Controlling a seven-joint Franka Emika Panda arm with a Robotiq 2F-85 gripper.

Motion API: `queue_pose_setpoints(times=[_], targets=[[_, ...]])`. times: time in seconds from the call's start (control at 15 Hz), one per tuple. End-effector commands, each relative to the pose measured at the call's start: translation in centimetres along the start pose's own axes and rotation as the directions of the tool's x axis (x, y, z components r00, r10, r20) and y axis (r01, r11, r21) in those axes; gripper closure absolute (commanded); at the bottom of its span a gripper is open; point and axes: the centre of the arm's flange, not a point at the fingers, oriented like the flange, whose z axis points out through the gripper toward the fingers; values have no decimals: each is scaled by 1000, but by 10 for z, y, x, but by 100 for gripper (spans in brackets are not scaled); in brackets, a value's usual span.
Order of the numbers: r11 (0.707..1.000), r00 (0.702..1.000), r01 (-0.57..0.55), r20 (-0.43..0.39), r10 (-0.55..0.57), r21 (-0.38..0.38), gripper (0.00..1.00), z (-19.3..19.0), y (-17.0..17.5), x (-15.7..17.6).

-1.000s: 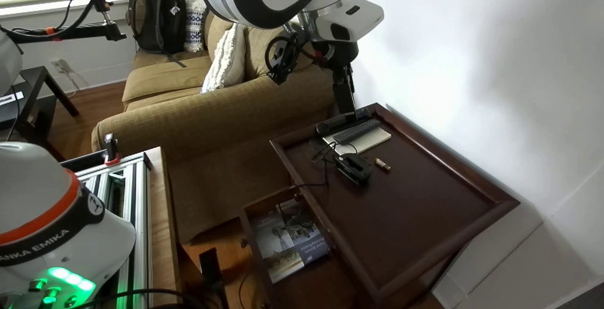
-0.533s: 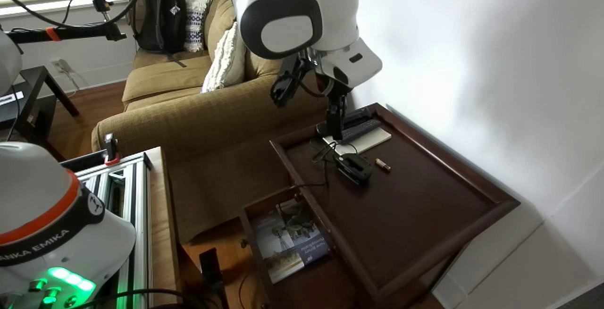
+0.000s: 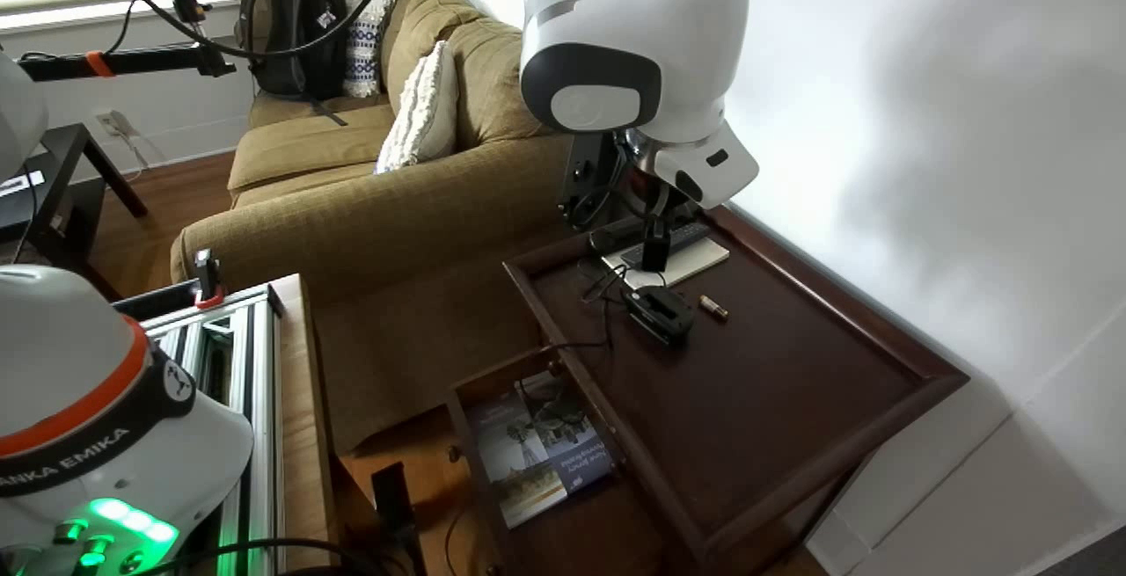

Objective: Place the battery on top of the black object

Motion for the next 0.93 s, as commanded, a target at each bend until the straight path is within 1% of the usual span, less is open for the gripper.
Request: queue_pose_setpoints(times=[0.0, 0.13, 0.27, 0.33, 0.4, 0.53, 0.67, 0.87], targets=[[1000, 1000, 5, 0, -5, 0, 0, 0, -2, -2], [1000, 1000, 8, 0, -8, 1, 0, 0, -4, -3], [997, 996, -65, -65, 62, -42, 0, 4, 5, 25], [994, 993, -98, -69, 95, -52, 0, 7, 11, 40], [989, 987, -136, -91, 130, -65, 0, 10, 17, 51], [981, 981, -175, -97, 167, -85, 0, 15, 22, 63], [975, 979, -191, -88, 181, -117, 0, 30, 22, 79], [967, 982, -189, -61, 181, -174, 0, 60, 12, 91]])
